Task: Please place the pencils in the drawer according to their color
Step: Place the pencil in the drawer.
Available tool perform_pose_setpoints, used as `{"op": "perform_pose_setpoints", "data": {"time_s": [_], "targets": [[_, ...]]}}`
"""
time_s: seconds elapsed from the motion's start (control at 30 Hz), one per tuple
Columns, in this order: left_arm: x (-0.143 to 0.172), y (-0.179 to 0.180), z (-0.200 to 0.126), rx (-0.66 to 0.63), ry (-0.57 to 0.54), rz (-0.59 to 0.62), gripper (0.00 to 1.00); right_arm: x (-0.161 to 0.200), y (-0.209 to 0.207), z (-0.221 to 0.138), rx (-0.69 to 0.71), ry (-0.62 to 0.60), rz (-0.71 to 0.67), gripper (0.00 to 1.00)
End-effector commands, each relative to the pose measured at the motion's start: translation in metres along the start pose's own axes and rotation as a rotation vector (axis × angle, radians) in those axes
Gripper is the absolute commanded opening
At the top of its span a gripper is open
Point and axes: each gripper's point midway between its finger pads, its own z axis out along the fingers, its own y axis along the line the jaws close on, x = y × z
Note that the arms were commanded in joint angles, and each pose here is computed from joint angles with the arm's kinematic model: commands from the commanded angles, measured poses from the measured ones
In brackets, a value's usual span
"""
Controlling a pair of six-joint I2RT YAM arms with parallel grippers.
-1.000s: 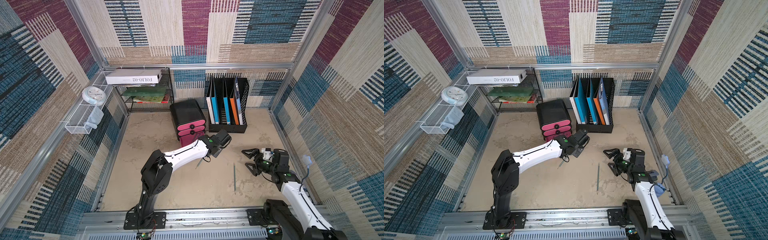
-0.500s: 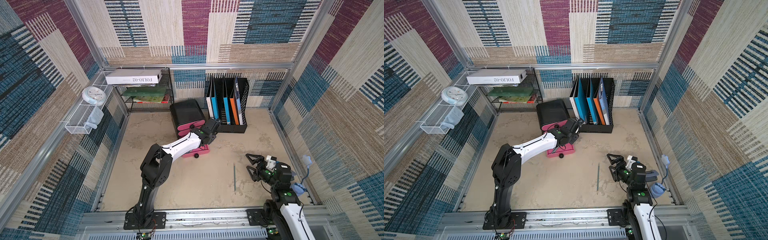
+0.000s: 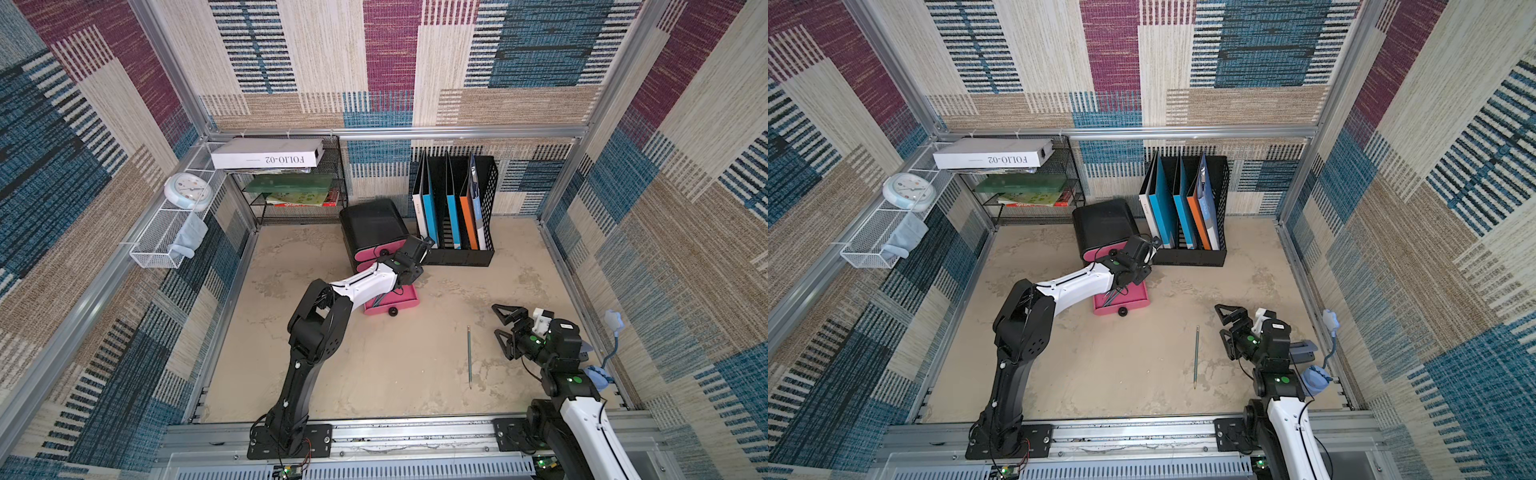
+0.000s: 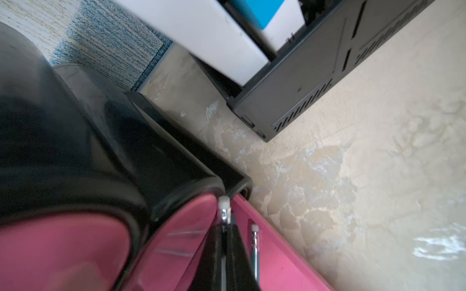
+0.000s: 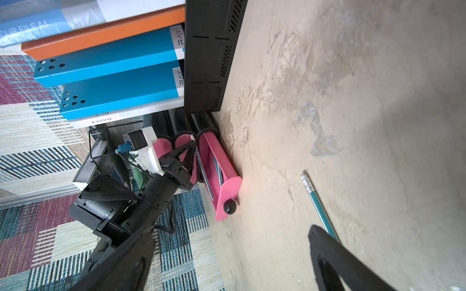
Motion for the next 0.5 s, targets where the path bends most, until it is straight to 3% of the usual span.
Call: {"op": "perform_pose_setpoints", "data": {"time_s": [0.0, 0.17, 0.33, 0.47], "targets": [[0.009, -0.001, 0.005, -0.004, 0.008, -0.007, 0.0, -0.004, 0.006, 0.0, -0.024, -0.023, -0.024, 0.99], [0.027, -0.003, 0.001, -0.007, 0.035, -0.025, 0.0, -0.005, 0.008, 0.0, -0.029, -0.025, -0.023, 0.99], [0.034, -0.004, -0.003, 0.005, 0.06, -0.039, 0.29, -0.006, 0.014, 0.0, -0.027, -0.022, -0.031, 0.99], [0.028, -0.004, -0.011, 0.025, 0.064, -0.061, 0.37, -0.007, 0.019, 0.001, -0.019, -0.012, -0.047, 0.99]]}}
